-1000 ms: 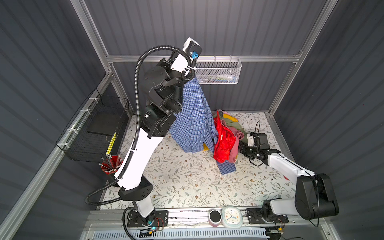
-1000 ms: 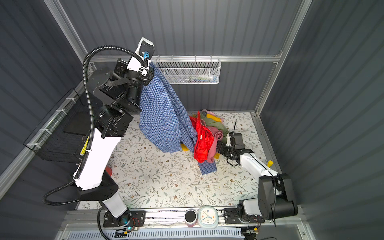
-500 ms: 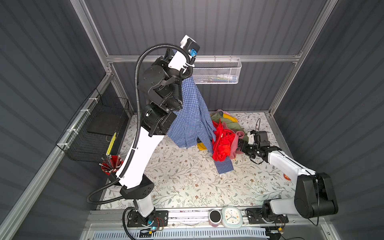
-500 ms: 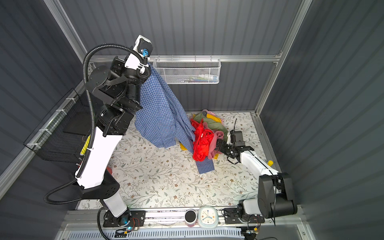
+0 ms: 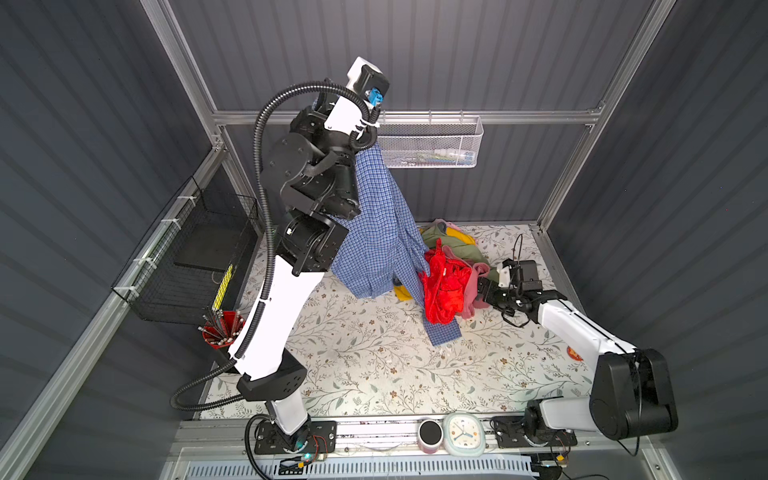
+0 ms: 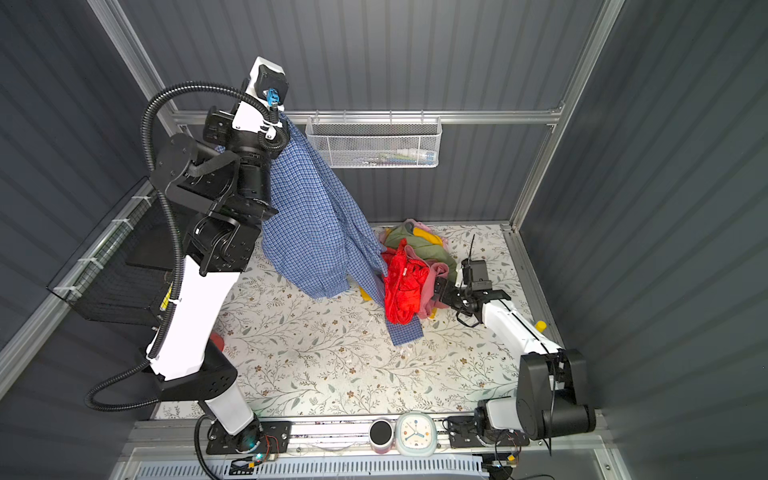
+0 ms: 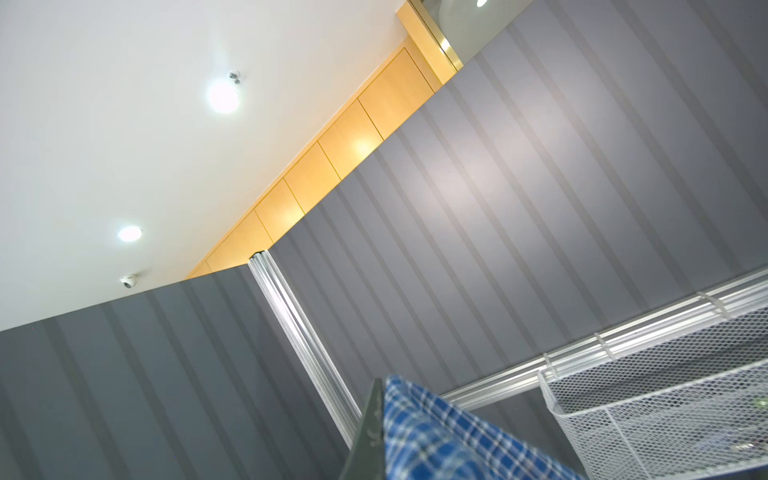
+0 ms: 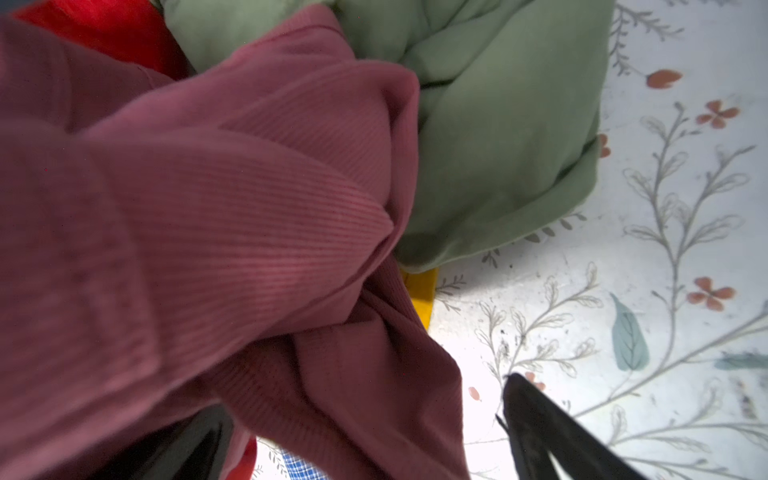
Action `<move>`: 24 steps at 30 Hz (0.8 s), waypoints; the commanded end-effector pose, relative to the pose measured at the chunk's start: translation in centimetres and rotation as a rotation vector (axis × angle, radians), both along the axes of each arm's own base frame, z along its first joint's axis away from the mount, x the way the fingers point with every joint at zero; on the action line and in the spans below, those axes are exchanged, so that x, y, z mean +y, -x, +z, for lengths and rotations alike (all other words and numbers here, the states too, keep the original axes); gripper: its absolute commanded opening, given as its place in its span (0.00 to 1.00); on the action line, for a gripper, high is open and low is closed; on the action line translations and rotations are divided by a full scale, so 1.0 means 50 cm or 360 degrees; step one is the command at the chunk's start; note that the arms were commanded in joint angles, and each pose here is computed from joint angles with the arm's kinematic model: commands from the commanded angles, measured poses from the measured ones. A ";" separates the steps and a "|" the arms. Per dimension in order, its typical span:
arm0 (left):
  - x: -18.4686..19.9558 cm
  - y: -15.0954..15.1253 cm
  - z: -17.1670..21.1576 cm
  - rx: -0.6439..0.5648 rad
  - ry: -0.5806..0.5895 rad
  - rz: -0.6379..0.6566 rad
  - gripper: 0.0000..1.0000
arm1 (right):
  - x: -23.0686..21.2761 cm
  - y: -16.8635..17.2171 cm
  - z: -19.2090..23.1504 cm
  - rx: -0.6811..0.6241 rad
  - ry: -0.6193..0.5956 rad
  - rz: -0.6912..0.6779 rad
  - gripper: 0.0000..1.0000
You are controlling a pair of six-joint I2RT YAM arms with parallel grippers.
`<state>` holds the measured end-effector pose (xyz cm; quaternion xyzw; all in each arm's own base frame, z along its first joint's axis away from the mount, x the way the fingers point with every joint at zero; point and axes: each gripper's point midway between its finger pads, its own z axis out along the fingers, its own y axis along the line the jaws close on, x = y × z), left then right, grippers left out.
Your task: Pick out a specific cloth from the pile
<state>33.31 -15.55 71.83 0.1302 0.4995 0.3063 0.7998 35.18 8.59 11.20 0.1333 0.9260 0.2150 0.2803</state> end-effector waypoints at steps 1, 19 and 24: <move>0.089 0.085 0.081 -0.0230 0.0131 0.0102 0.00 | -0.008 -0.008 0.009 -0.0011 0.0035 -0.0011 0.99; 0.062 -0.037 -0.030 0.0079 -0.0093 0.0244 0.00 | -0.003 -0.006 0.007 -0.0009 0.0023 -0.0005 0.99; -0.030 -0.129 -0.191 0.0404 -0.0068 0.0071 0.00 | -0.001 -0.001 0.008 -0.0012 0.0025 -0.0004 0.99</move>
